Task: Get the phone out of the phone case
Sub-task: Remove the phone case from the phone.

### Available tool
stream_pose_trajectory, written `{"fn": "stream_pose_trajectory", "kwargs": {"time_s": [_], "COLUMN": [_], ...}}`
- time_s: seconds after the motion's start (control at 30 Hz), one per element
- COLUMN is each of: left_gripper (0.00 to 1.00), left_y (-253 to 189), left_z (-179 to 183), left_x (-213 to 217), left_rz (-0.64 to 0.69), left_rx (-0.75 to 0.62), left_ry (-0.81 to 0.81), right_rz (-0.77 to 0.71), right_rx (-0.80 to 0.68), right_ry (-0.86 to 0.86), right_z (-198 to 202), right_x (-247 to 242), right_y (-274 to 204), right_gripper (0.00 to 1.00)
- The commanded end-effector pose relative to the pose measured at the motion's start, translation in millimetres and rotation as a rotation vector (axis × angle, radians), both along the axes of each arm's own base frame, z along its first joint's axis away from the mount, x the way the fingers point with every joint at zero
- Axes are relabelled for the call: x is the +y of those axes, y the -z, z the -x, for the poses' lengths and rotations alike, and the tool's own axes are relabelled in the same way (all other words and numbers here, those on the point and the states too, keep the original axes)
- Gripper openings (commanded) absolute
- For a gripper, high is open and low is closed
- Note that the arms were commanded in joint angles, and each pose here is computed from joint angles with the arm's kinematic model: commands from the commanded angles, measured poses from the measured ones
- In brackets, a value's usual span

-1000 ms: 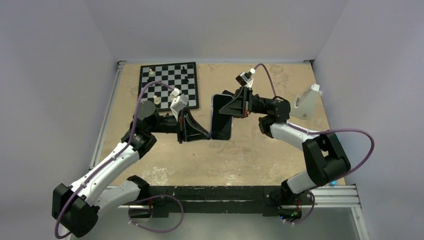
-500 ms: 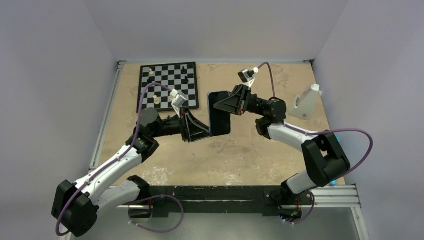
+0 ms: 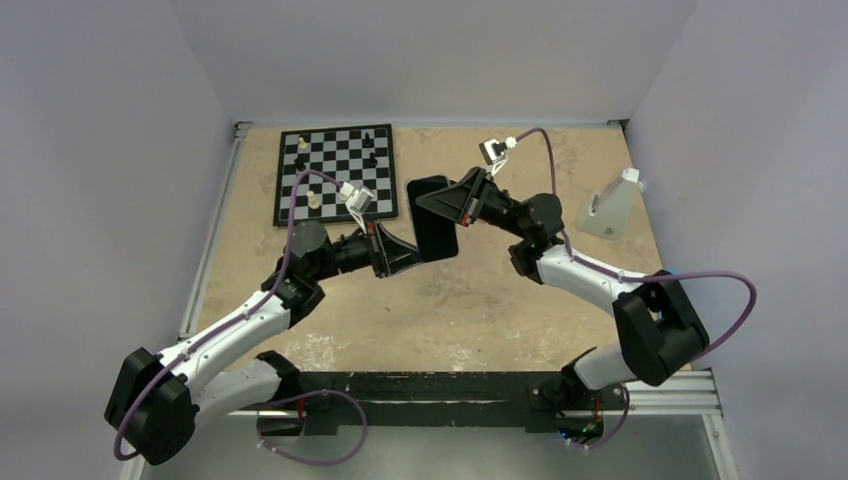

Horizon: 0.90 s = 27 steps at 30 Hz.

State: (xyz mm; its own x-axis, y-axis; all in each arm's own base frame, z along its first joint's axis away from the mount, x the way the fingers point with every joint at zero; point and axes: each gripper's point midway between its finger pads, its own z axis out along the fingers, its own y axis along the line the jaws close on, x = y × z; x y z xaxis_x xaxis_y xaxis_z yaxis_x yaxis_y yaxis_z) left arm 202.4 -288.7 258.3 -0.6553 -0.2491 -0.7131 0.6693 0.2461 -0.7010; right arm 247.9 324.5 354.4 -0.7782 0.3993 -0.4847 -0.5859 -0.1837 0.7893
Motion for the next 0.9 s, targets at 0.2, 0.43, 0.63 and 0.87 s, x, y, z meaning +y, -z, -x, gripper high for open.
{"fn": "stream_pose_trajectory", "kwargs": {"time_s": [0.2,0.43,0.63,0.87], "left_gripper": [0.00,0.00,0.03,0.62], "left_y": [106,117,74,47], "left_z": [-102,-97,-67,10], "left_x": [79,128,77,54], "left_rz": [-0.365,-0.531,-0.381,-0.282], "left_rx": [0.144,0.216,0.132,0.187], "left_ry": [-0.700,-0.905,-0.569,-0.214], "right_rz": [-0.271,-0.451,-0.269,-0.132], "right_rx": [0.115,0.173,0.091,0.014], "right_ry": [-0.217,-0.327,-0.193,-0.086], "right_z": [71,80,58,28], "right_x": [-17,-39,-15,-22], "right_y": [-83,-101,-67,-27], "right_gripper": [0.00,0.00,0.00,0.00]}}
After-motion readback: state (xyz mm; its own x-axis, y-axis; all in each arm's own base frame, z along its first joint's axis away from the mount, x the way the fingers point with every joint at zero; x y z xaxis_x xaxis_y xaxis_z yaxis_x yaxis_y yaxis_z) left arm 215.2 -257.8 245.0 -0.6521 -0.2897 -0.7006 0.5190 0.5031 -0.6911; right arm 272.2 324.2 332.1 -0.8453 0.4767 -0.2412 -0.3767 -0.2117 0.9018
